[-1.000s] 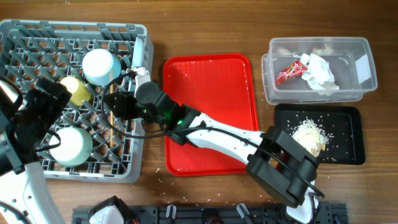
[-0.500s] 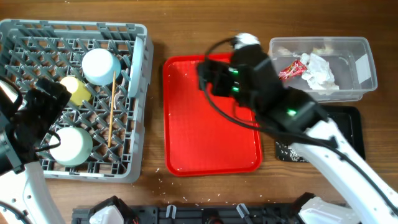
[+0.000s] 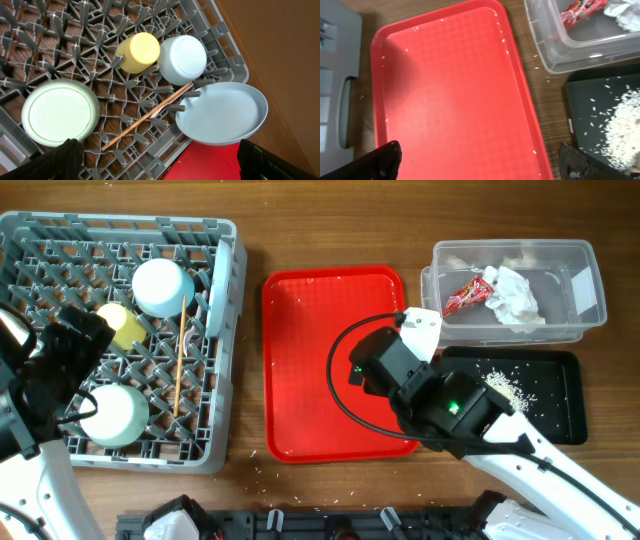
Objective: Sort waste into correct bins and load items into the dishwasher rack
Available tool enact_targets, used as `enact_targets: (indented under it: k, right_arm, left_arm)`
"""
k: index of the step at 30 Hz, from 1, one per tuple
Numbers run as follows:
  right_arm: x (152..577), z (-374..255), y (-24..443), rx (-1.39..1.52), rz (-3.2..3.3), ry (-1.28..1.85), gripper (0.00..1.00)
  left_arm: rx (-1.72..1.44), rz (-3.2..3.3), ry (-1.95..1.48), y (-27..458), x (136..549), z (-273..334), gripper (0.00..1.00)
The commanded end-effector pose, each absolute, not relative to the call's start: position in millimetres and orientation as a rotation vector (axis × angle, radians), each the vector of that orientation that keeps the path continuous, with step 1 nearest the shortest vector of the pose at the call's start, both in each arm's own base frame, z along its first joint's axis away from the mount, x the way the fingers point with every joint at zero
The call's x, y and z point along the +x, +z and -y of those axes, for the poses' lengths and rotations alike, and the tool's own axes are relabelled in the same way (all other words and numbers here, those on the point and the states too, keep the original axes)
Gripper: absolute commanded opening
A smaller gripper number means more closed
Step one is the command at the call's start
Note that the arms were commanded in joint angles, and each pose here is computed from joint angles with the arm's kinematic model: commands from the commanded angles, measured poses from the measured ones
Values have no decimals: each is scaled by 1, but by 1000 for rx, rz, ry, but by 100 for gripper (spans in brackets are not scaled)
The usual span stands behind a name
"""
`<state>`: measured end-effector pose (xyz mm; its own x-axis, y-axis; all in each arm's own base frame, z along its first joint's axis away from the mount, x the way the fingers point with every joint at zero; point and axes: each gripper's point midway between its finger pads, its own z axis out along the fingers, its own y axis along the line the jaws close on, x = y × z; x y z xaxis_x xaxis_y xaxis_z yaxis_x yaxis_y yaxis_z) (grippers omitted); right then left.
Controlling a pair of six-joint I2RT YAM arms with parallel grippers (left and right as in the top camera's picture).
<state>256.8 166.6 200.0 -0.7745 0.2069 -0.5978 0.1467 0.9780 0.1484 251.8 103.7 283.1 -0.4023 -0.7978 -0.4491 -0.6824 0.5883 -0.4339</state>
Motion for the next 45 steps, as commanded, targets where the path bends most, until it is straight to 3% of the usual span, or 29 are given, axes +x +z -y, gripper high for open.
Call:
enact_targets:
  k: [1,10,15,21,26,39,45]
  right_arm:
    - [253,-176,193,248,-2508,169,100]
    - [252,-179,192,235,-2518,185,100]
    - [275,-203,201,-177,-2341,303,100]
    - [277,-168,168,-149,-2134,654,100]
    - [252,-126,147,-79,-1855,690,100]
    - [242,-60,164,36,-1638,479,100]
    - [246,-32,169,-44,-1602,231,100]
  left_arm:
    - [-1179,-2176,-241,285,252,-105,100]
    - [-1179,-2176,-241,285,252,-105,100]
    - [-1179,-2176,-241,285,252,-105,100]
    - [-1179,-2176,-241,285,252,-105,100]
    - [-1180,-2176,-241,285,252,-105,100]
    - [-1179,-2176,-241,285,252,-105,100]
    - [-1179,-2176,-241,285,252,-105,100]
